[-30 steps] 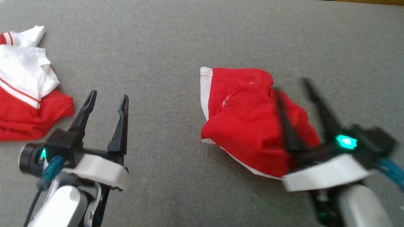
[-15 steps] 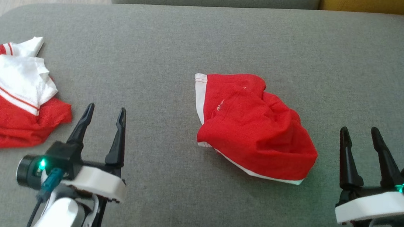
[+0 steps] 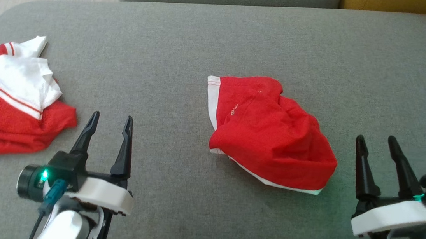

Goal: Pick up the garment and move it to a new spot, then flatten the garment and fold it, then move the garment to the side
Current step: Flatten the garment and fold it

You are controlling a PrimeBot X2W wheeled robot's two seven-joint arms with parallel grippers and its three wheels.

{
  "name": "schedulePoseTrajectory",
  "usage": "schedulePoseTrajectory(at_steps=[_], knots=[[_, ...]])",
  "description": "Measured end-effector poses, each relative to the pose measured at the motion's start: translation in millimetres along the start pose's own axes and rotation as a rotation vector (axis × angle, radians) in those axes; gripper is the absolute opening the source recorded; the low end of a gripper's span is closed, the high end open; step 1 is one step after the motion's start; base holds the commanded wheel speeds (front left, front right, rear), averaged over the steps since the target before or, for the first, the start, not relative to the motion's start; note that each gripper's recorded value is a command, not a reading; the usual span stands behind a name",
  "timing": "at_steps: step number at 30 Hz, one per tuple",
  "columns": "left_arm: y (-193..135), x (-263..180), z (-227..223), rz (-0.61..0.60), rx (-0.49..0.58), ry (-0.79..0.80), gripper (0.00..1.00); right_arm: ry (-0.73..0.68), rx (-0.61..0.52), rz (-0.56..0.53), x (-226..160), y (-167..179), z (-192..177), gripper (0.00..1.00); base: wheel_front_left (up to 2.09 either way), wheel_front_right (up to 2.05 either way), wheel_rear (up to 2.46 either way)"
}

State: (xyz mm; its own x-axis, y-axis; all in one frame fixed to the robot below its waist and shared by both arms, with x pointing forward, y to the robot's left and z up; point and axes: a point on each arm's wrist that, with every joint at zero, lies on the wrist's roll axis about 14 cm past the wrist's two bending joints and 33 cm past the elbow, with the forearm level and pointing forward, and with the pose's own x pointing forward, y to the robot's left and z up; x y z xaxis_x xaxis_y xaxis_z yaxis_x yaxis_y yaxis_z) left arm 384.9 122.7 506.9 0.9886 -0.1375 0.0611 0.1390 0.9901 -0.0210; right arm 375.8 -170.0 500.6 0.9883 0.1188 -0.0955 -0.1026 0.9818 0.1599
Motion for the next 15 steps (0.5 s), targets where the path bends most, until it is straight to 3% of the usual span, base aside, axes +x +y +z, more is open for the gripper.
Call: schedulePoseTrajectory(at_steps=[8,15], knots=[[-0.7,7.5,-7.7,-0.001,-0.006,0.02,1.0,0.218,-0.05,-0.004,8.9,-16.4,-49.2,1.0,0.0,0.0,0.0],[-1.6,26.6,-11.8,-0.007,-0.014,0.02,1.0,0.348,-0.108,0.099,47.6,-6.5,-71.5,1.0,0.0,0.0,0.0]])
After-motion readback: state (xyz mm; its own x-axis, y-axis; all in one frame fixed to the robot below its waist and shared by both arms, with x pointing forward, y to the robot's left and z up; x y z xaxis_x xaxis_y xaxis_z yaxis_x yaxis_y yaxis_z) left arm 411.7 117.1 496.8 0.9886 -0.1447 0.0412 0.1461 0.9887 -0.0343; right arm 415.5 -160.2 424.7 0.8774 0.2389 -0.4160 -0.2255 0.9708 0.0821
